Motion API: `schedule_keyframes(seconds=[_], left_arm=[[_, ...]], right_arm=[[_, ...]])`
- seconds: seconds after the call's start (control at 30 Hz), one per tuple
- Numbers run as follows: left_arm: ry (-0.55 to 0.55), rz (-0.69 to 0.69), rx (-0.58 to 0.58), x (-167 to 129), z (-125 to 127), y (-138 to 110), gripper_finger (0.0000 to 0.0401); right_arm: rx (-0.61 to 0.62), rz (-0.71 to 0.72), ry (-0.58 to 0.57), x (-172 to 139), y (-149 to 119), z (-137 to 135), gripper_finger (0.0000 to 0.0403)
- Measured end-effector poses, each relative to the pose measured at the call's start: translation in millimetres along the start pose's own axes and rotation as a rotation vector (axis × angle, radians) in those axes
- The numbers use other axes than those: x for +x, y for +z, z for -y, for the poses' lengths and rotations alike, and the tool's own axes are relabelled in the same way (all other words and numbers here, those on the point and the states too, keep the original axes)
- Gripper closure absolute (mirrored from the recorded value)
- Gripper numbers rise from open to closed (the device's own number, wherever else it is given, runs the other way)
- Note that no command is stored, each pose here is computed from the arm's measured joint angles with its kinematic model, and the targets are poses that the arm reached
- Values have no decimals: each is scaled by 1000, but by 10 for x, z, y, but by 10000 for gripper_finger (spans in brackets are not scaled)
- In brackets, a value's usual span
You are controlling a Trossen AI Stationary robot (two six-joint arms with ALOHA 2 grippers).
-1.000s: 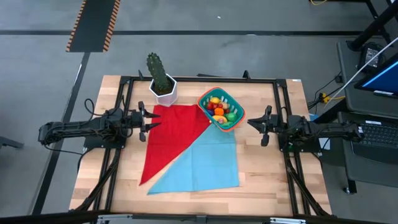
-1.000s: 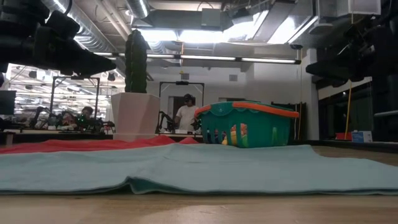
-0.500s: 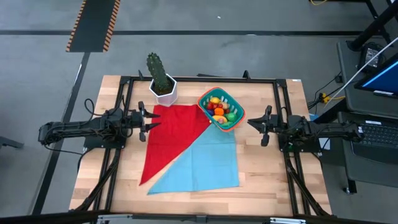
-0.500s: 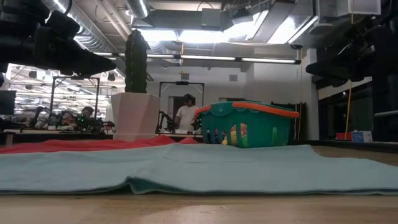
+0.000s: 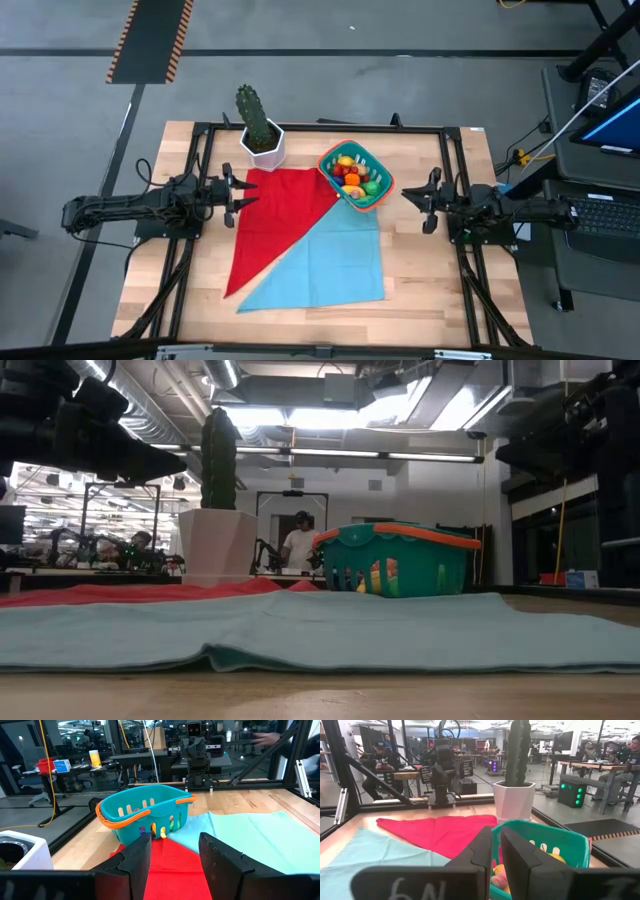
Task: Build produce basket
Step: Return to Home Position
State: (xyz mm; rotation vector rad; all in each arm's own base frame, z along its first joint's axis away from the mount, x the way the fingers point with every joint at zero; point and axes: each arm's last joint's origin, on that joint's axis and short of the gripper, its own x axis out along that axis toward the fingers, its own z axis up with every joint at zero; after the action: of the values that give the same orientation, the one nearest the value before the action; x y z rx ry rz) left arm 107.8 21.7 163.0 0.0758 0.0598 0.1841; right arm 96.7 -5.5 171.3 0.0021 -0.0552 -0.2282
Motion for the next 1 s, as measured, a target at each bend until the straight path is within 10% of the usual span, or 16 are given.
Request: schedule_keyframes(seconds=[1.0], left_arm=[[0,0,0,0,0,0,248]], right_arm=[[0,-2,0,1,-1,0,359]])
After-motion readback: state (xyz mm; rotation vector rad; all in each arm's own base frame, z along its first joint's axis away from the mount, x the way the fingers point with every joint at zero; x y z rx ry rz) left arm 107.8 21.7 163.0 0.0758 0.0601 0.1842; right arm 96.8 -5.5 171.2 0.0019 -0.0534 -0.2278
